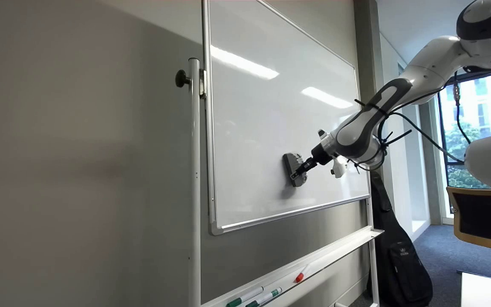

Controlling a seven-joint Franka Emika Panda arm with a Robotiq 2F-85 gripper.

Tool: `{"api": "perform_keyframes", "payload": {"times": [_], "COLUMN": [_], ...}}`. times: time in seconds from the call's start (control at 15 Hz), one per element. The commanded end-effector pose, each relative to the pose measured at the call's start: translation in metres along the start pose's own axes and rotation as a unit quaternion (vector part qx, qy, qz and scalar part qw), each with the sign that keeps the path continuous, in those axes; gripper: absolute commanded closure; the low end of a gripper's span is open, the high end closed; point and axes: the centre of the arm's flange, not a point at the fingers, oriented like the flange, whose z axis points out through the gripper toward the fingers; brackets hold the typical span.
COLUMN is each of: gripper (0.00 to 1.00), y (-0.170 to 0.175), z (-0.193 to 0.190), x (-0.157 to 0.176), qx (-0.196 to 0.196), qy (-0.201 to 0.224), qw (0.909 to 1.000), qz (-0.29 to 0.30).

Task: Pick up the duster, clean the whiteboard and then put the duster back down

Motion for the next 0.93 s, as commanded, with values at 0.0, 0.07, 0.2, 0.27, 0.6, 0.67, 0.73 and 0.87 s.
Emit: {"api": "perform_keyframes", "payload": {"times": [0.0, 0.07, 0.2, 0.27, 0.6, 0.67, 0.73, 0.87], "gripper": [0.62, 0.62, 0.62, 0.62, 0.62, 0.62, 0.62, 0.62], "y": [-0.043, -0.038, -0.027, -0.024, -0.022, -0.022, -0.021, -0.019], "z": [0.027, 0.023, 0.014, 0.009, -0.012, -0.015, -0.019, -0.027], "x": [-0.006, 0.004, 0.032, 0.048, 0.095, 0.101, 0.108, 0.123], "qx": [-0.003, -0.009, -0.018, -0.018, -0.022, -0.023, -0.025, -0.030], "qy": [0.044, 0.055, 0.078, 0.084, 0.107, 0.111, 0.116, 0.128], "qw": [0.9989, 0.9982, 0.9964, 0.9958, 0.9930, 0.9923, 0.9916, 0.9898], "qz": [-0.014, -0.019, -0.029, -0.032, -0.046, -0.049, -0.052, -0.055]}}
